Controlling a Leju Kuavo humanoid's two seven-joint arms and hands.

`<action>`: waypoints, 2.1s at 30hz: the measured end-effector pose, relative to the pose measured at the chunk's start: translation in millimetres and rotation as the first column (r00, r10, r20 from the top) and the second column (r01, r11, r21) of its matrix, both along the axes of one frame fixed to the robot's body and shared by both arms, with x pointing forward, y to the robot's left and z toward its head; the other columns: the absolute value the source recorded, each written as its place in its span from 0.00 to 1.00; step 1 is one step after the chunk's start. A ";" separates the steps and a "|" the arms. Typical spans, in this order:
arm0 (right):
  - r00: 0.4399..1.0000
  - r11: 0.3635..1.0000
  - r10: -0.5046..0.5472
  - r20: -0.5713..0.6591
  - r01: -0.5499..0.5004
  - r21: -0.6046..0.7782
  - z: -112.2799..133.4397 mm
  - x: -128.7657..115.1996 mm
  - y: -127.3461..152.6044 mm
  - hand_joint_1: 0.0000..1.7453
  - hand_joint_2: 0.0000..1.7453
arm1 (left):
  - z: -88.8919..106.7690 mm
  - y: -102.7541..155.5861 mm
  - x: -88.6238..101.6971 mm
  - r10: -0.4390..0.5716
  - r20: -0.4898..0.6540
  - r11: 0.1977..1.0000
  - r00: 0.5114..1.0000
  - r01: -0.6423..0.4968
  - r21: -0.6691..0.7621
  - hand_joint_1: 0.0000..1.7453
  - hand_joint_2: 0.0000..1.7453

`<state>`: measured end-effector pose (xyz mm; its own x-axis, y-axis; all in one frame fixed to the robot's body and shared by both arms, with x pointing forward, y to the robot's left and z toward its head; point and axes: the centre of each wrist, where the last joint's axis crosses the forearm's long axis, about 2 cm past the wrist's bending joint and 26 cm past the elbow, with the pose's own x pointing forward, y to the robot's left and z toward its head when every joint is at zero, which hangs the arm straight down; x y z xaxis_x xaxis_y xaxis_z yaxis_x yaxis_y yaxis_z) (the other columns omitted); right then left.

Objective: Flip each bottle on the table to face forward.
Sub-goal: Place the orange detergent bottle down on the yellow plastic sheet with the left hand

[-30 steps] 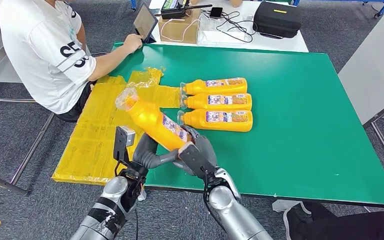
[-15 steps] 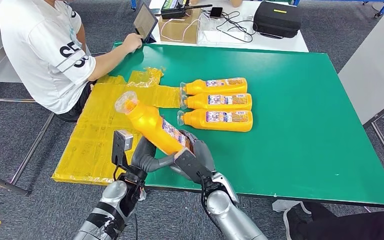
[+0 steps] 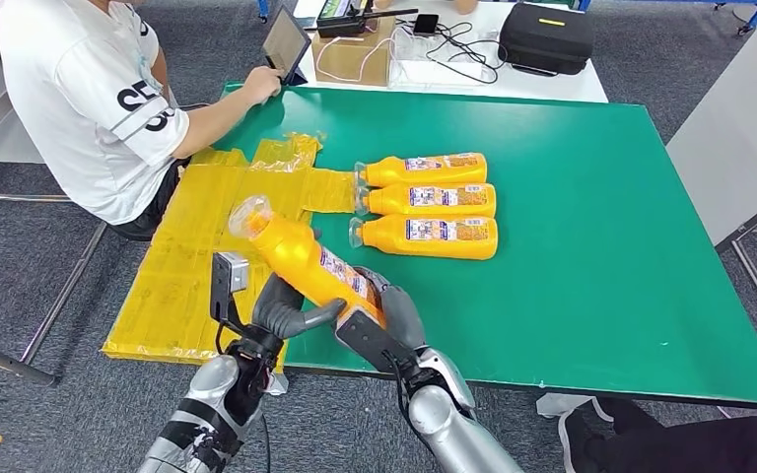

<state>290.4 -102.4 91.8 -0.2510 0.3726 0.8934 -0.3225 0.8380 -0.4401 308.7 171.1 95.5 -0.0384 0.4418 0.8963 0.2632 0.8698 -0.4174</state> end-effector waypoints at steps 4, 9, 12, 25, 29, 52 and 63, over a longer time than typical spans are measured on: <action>1.000 1.000 0.001 0.003 -0.001 -0.015 -0.3 0.6 -1.0 1.00 1.00 | 3.4 4.5 4.6 -0.010 0.002 1.000 1.000 0.010 0.003 0.00 1.00; 1.000 0.999 0.004 0.013 -0.004 -0.044 0.0 2.5 -3.7 1.00 1.00 | 8.1 9.1 11.2 -0.024 -0.003 1.000 1.000 0.024 0.010 0.00 1.00; 1.000 0.999 0.004 0.016 -0.003 -0.048 1.0 4.0 -4.4 1.00 1.00 | 10.3 10.6 14.3 -0.025 0.001 1.000 1.000 0.025 0.011 0.00 1.00; 1.000 0.996 0.011 -0.005 -0.011 -0.087 -0.1 10.6 -8.4 0.00 1.00 | 28.0 12.6 33.8 -0.075 0.041 0.996 0.996 0.077 -0.052 1.00 1.00; 1.000 0.997 -0.001 -0.028 -0.001 -0.083 -2.7 11.3 -10.9 0.00 1.00 | 30.5 13.2 36.3 -0.105 0.035 0.987 0.994 0.108 -0.118 1.00 1.00; 0.975 0.955 -0.220 0.019 0.211 0.209 16.2 26.5 -65.4 0.00 1.00 | 14.8 112.9 68.8 0.207 0.169 0.745 0.964 -0.268 0.611 1.00 1.00; 0.967 0.939 -0.252 0.046 0.233 0.253 24.8 25.9 -72.5 0.00 1.00 | 16.7 125.7 77.2 0.214 0.180 0.692 0.960 -0.279 0.665 1.00 1.00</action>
<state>316.2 -174.9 116.6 -0.2517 0.2038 0.9461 -0.0698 0.9712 -0.2278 385.9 296.8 112.1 -0.1444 -0.3198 0.9364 0.0025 0.9462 0.3235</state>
